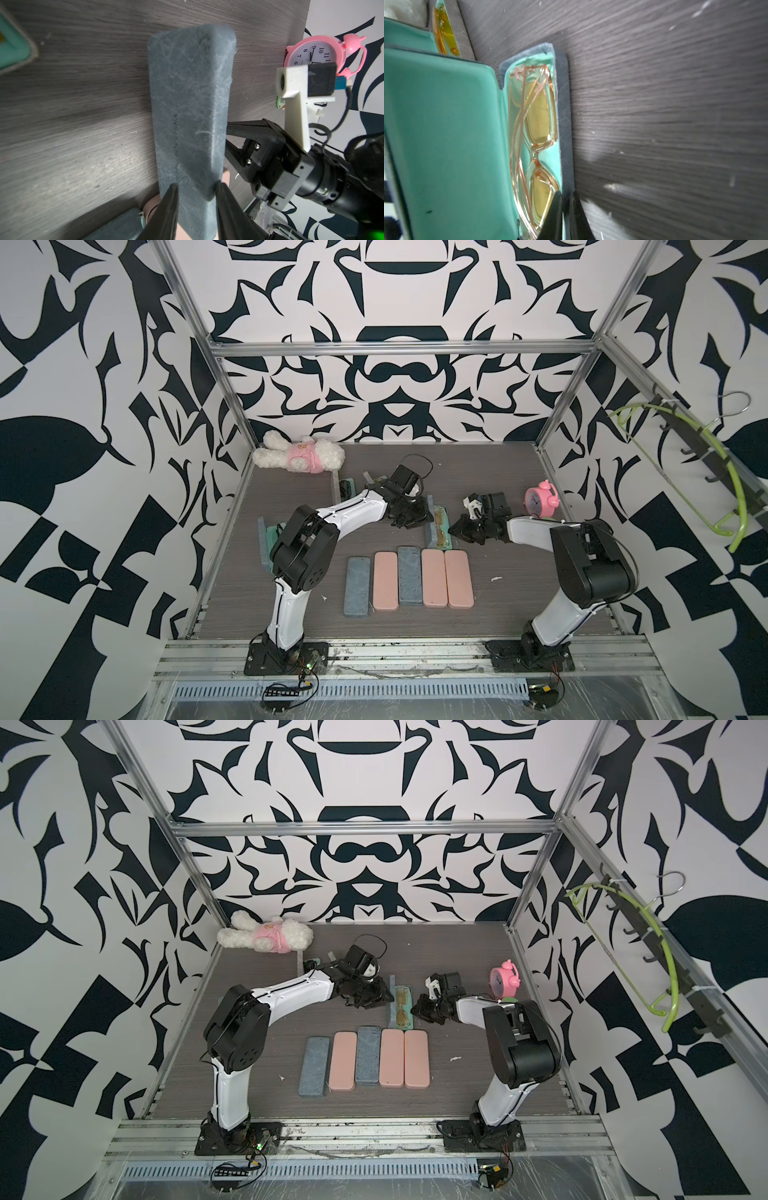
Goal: Close the glasses case
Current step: Close the glasses case at the center of the board.
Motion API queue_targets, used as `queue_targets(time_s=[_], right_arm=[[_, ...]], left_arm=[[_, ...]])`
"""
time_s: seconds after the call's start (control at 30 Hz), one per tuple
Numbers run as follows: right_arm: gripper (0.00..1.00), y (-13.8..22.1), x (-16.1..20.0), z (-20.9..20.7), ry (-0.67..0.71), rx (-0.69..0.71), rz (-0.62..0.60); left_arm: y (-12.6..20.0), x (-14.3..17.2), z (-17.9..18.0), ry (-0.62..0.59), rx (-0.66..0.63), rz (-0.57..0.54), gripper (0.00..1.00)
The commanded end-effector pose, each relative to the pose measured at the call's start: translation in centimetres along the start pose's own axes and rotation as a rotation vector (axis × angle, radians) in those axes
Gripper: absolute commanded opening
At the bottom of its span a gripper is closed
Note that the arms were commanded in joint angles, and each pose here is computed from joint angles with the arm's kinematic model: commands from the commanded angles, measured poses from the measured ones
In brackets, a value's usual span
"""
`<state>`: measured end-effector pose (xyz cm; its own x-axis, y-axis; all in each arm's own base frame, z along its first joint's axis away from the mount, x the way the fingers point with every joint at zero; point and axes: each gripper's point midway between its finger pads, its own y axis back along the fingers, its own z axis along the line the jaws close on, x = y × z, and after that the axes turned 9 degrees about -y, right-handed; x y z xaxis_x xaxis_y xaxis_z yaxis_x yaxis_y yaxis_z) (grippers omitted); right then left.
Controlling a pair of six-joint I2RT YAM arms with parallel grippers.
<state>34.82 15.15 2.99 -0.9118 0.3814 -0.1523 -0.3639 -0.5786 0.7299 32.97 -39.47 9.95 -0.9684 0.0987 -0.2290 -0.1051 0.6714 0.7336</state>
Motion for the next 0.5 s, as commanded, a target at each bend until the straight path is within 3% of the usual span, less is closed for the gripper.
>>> queue_targets(time_s=[0.0, 0.47], right_arm=[[0.11, 0.33, 0.09, 0.22, 0.022, -0.007, -0.004], [0.10, 0.46, 0.19, 0.17, 0.026, -0.002, -0.005]], left_arm=[[-1.08, 0.62, 0.50, 0.001, -0.024, 0.034, 0.33], [-1.25, 0.96, 0.77, -0.001, -0.035, 0.042, 0.26]])
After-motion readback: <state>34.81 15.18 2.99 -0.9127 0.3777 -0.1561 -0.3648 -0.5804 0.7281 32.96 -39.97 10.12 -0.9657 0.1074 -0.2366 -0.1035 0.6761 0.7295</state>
